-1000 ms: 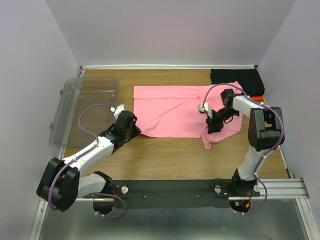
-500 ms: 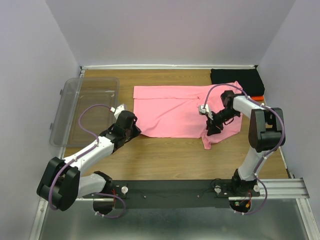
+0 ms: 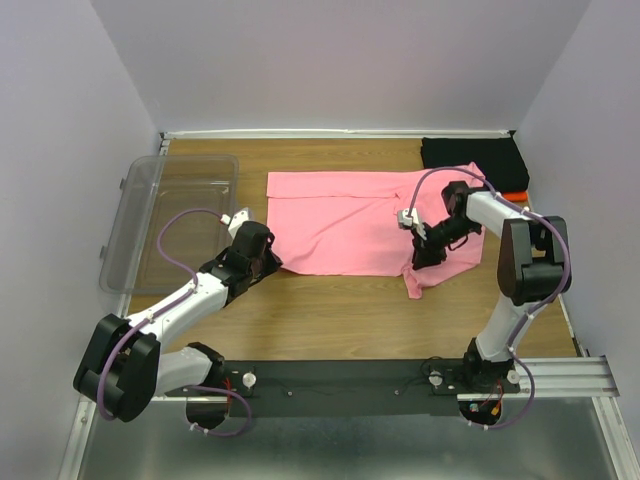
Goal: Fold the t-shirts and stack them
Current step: Fold the tshirt
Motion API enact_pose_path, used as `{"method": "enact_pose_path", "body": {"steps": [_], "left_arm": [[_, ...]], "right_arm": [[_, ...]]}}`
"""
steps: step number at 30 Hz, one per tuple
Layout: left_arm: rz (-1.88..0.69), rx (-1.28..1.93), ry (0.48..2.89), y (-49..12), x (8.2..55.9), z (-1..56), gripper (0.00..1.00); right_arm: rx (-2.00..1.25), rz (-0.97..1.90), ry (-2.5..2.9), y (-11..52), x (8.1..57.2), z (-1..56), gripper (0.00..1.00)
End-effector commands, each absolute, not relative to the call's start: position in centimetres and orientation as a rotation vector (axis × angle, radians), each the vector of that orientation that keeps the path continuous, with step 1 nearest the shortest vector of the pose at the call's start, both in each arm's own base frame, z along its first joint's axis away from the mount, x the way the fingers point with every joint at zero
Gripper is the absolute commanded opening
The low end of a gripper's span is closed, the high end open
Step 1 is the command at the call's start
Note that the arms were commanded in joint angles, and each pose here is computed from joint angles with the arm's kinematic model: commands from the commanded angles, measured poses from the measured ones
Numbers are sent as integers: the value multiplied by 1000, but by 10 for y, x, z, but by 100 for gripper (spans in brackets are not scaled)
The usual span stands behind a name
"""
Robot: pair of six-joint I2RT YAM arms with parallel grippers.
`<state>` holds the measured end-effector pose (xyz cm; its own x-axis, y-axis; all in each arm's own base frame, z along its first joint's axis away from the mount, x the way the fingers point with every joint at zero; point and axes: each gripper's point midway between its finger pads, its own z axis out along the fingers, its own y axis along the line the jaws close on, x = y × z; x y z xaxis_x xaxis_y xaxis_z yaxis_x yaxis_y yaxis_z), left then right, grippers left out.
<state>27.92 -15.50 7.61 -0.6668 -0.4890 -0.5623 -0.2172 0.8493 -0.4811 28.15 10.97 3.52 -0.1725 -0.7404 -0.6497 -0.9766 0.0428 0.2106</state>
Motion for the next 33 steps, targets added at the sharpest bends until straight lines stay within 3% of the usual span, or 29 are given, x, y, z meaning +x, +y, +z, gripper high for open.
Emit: {"method": "enact_pose_path", "body": {"steps": [1, 7, 16, 23, 33], "left_arm": [[-514, -480, 2303, -160, 280, 80, 0], [-512, -481, 2304, -160, 279, 80, 0], [-512, -483, 2295, -157, 277, 83, 0], [-518, -478, 2286, -158, 278, 88, 0], [-580, -448, 2191, -157, 276, 133, 0]], "right_arm": [[-1738, 874, 1930, 113, 277, 49, 26], [-1727, 842, 1950, 111, 280, 46, 21], [-1679, 792, 1987, 109, 290, 49, 1], [-1611, 705, 2057, 103, 294, 64, 1], [-1429, 522, 1990, 99, 297, 144, 1]]}}
